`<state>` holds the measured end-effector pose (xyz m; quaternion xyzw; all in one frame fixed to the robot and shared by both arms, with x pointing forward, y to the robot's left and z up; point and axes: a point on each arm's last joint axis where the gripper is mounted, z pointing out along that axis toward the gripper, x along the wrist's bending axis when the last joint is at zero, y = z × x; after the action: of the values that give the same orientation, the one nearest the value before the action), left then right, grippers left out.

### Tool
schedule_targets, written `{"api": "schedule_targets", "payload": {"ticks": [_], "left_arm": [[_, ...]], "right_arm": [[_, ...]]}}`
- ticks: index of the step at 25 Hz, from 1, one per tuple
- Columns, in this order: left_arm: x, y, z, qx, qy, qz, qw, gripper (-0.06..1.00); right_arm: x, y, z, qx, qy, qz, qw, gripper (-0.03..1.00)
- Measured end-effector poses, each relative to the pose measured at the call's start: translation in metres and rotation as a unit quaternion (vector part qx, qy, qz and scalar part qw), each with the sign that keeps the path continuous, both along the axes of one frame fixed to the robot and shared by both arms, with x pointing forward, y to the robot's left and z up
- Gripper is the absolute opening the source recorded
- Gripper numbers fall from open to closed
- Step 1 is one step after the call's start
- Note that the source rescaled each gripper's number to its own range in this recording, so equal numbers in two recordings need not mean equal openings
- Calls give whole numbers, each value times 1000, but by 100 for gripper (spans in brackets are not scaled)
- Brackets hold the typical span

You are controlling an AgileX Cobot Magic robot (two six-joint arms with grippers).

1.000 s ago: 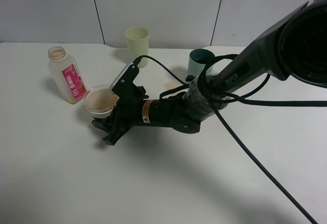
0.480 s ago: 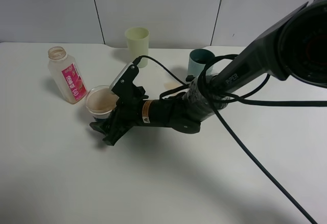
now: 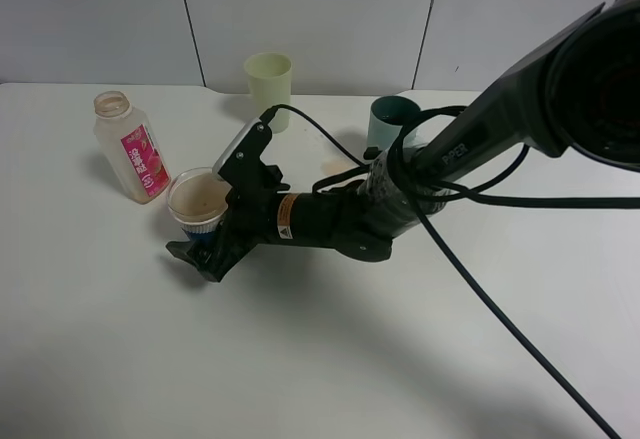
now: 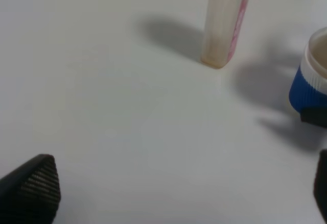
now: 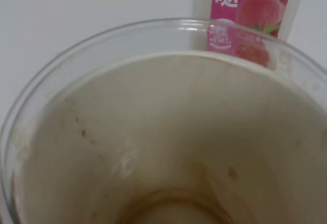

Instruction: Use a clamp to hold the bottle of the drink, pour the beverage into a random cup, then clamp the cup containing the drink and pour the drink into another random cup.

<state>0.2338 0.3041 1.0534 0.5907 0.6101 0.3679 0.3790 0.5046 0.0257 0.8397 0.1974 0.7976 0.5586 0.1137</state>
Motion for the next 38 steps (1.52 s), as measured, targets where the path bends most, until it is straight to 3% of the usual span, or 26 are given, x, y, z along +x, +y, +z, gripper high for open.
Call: {"api": "schedule_targets", "payload": {"ticks": [7, 13, 21, 30, 38], "left_arm": [[0, 0, 0, 0, 0, 0, 1000, 100], [0, 0, 0, 0, 0, 0, 1000, 100], [0, 0, 0, 0, 0, 0, 1000, 100], [0, 0, 0, 0, 0, 0, 1000, 100], [0, 0, 0, 0, 0, 0, 1000, 100]], "right_arm": [[-3, -11, 48, 2, -21, -26, 999, 100], [-21, -38, 93, -1, -90, -40, 995, 100], [-43, -68, 151, 38, -127, -65, 989, 100], [-34, -118, 200, 17, -133, -134, 982, 100], [-11, -181, 208, -24, -66, -257, 964, 100]]}}
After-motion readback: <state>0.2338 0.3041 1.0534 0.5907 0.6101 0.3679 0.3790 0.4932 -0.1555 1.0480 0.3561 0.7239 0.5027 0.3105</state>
